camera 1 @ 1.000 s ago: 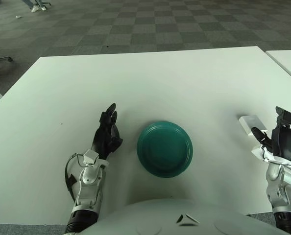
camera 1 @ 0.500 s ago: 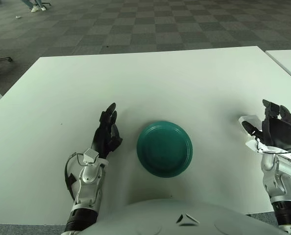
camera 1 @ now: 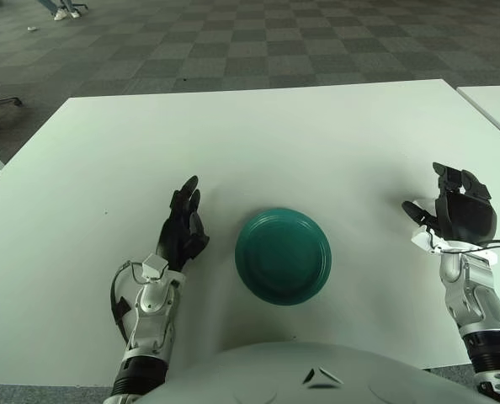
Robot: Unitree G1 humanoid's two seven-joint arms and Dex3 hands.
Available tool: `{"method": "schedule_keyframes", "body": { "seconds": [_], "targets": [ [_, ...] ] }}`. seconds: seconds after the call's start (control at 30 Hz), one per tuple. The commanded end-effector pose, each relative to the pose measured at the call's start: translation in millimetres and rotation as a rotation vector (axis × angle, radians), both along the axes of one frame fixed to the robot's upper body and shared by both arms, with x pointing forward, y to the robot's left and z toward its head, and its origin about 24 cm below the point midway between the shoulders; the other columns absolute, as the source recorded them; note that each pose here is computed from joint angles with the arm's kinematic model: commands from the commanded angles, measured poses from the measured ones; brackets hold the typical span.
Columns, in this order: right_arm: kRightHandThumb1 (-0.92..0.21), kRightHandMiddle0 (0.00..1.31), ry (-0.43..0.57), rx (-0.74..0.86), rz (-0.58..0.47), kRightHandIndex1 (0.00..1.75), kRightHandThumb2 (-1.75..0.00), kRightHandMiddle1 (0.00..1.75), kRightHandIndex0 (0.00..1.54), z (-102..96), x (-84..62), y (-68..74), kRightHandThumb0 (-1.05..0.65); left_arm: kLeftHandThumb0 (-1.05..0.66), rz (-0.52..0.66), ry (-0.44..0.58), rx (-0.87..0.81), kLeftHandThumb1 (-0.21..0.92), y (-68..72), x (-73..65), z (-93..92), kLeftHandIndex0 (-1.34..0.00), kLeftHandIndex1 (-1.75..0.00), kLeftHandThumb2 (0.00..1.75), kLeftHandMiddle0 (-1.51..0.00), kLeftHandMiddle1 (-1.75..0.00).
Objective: Put the charger into the plate.
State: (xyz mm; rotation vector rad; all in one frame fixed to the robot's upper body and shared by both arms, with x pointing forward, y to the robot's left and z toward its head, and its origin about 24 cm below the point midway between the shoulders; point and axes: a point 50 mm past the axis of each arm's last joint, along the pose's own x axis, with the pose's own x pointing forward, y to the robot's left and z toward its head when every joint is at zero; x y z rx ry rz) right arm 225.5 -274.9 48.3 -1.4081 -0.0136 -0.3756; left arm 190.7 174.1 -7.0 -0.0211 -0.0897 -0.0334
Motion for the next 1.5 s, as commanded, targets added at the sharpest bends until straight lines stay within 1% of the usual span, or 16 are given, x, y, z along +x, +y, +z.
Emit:
{"method": "schedule_keyframes", "body": {
  "seconds": [0.0,0.17,0.5,0.7,1.03,1.47],
  "targets": [
    [-0.92,0.0,0.019,-0.021,0.04,0.02,-0.7,0.62,0.27,4.7,5.5,1.6,-0.92,-0.85,0.013,0.15,0.002,0.92,3.7,-16.4,-26.5,0.0,-0.52,0.93,-0.14,-0.01],
    [-0.92,0.0,0.053,-0.035,0.064,0.02,-0.7,0.62,0.27,0.9,6.7,4.7,-0.9,-0.85,0.013,0.151,-0.002,0.92,3.7,-16.5,-26.7,0.0,-0.53,0.93,-0.15,-0.01],
    [-0.92,0.0,0.104,-0.027,0.063,0.01,-0.67,0.62,0.26,-7.2,4.4,3.4,-0.88,-0.84,0.008,0.146,-0.009,0.92,3.8,-16.7,-26.4,0.0,-0.56,0.92,-0.16,-0.01],
    [-0.92,0.0,0.124,-0.009,0.043,0.01,-0.66,0.62,0.26,-12.7,-2.3,0.7,-0.88,-0.84,0.012,0.145,-0.003,0.92,4.8,-17.5,-25.5,0.0,-0.56,0.93,-0.16,-0.01],
    [-0.92,0.0,0.159,0.0,0.013,0.01,-0.63,0.62,0.26,-17.6,-8.0,-3.7,-0.87,-0.84,0.005,0.153,-0.012,0.92,5.8,-17.6,-25.0,0.0,-0.56,0.94,-0.17,-0.01],
    [-0.92,0.0,0.209,-0.004,-0.023,0.01,-0.62,0.59,0.27,-21.5,-11.2,-12.4,-0.85,-0.85,0.0,0.157,-0.016,0.92,6.7,-17.7,-23.3,0.0,-0.57,0.95,-0.18,-0.01]
  ]
}}
